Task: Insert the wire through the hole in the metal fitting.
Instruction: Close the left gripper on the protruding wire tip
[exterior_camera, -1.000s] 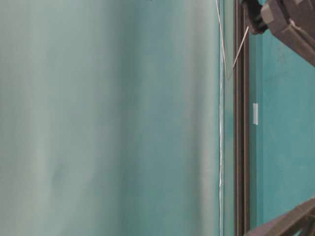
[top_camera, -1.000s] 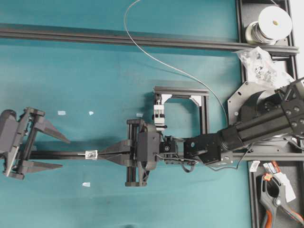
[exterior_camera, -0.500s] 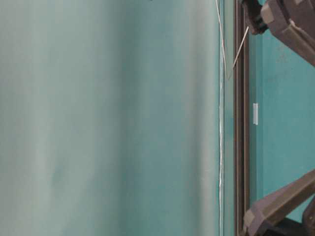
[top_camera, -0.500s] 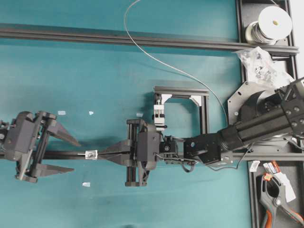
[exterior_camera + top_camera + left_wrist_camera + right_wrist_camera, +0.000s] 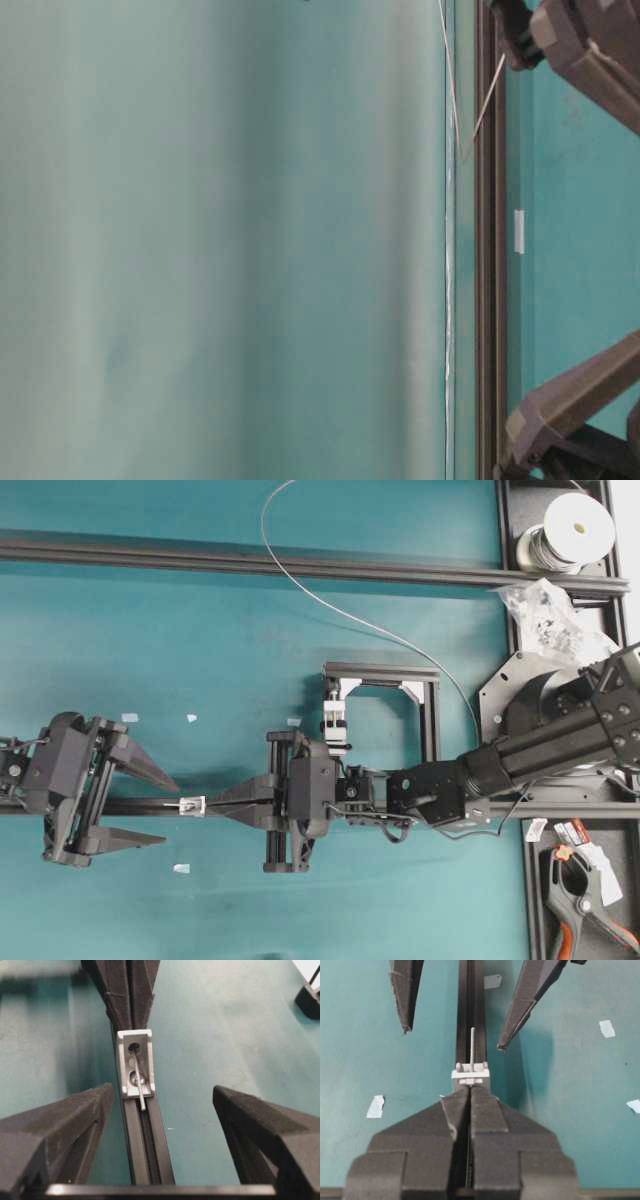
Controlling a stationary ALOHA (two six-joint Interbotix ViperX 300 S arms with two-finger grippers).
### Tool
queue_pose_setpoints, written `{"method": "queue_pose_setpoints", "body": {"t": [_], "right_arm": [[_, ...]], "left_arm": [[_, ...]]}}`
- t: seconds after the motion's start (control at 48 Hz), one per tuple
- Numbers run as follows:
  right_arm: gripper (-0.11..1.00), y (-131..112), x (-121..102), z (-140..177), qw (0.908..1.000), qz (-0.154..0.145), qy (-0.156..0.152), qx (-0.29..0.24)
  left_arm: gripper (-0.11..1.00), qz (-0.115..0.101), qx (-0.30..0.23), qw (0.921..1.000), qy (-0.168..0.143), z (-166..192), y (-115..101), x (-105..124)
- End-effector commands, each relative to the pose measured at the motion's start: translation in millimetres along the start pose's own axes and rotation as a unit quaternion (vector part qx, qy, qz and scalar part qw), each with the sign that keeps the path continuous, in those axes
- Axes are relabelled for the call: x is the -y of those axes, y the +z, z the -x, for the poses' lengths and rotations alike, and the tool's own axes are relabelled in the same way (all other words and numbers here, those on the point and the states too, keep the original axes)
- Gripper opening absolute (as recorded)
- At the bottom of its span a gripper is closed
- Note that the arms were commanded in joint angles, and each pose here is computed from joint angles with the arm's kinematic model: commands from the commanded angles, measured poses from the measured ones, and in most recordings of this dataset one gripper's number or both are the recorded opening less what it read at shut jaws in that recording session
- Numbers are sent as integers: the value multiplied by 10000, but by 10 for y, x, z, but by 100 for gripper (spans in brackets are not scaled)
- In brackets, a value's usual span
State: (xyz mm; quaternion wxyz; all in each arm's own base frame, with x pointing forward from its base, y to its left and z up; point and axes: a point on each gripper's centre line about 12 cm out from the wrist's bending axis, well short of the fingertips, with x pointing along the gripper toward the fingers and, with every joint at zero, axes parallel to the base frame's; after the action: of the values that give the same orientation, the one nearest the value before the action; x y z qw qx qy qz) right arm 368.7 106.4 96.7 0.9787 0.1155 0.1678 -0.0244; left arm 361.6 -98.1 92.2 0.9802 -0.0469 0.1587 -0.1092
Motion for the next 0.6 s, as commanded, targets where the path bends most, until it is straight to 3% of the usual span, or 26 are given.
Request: {"method": "queue_pose_setpoints", "body": {"t": [0.0, 0.104, 0.271, 0.354, 0.458, 0.583], "right_arm": [[-1, 115, -26, -21, 9998, -48, 33, 178], [-1, 115, -26, -21, 9998, -48, 33, 178], [-1, 111, -23, -19, 9998, -46, 31, 172], [-1, 109, -28, -17, 9998, -43, 38, 170], [-1, 111, -23, -19, 9998, -46, 31, 172], [-1, 111, -23, -19, 9998, -46, 31, 172]], "left_arm": [[80, 28, 143, 9999, -30, -21, 98, 25], [68, 28, 82, 10000, -23, -20, 87, 24], [24, 58, 81, 9999, -32, -17, 109, 33], [7, 184, 119, 9998, -32, -21, 132, 31], [-6, 362, 156, 9992, -41, -18, 160, 35], [-10, 398, 147, 9991, -47, -10, 155, 40]]}}
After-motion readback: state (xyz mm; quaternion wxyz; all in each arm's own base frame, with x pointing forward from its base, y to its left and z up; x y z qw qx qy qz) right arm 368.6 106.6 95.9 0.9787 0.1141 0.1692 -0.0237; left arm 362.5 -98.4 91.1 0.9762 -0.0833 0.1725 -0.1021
